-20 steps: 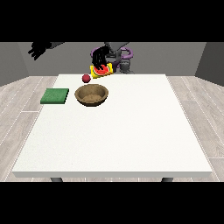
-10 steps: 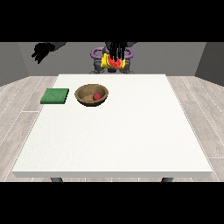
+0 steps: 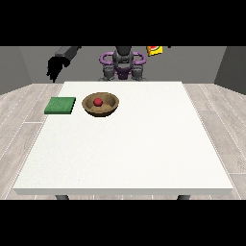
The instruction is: Pick the cup and pour the ball into the bowl, then pick the bowl and place it on the pad
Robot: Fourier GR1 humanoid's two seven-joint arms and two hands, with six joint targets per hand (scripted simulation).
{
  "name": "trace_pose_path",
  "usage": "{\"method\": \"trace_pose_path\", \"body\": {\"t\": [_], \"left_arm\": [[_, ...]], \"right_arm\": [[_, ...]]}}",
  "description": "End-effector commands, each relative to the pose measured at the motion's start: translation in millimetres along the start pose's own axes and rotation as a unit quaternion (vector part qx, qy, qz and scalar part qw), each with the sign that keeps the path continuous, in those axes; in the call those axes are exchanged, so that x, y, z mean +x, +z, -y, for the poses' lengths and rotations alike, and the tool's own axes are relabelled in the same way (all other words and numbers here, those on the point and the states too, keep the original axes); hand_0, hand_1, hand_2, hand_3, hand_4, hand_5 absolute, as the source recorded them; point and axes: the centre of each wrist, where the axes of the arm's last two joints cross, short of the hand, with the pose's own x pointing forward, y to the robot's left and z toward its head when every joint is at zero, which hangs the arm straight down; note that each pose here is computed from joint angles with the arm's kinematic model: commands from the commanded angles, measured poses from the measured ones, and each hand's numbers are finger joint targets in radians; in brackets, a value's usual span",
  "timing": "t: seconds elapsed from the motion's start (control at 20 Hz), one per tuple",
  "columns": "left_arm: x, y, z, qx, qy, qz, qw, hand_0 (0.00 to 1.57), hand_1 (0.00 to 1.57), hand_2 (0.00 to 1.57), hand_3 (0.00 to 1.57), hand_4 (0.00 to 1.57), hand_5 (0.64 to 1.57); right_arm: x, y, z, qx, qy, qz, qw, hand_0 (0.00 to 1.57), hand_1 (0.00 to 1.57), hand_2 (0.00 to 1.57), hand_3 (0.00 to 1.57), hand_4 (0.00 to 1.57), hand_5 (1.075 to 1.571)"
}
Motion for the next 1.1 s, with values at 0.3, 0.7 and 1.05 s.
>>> {"method": "trace_pose_path", "body": {"t": [0.3,0.7,1.05], "left_arm": [[-25.9,-13.5,-133.3,-0.058,0.237,0.05,0.968,0.0,0.0,0.0,0.0,1.05,1.561],[-40.3,0.1,-207.7,-0.054,0.226,0.073,0.97,0.0,0.0,0.0,0.0,0.98,1.553],[-34.3,14.2,-224.1,-0.048,0.235,0.086,0.967,0.0,0.0,0.0,0.0,1.01,1.535]], "right_arm": [[-25.3,-3.6,-27.5,-0.045,-0.037,0.001,0.9983,0.0,0.0,0.0,0.0,0.74,1.567],[-79.0,5.3,-49.6,-0.029,-0.055,0.021,0.9979,0.0,0.0,0.0,0.0,0.65,1.56],[-78.3,-15.4,-46.0,-0.035,-0.065,0.028,0.9969,0.0,0.0,0.0,0.0,0.55,1.558]]}}
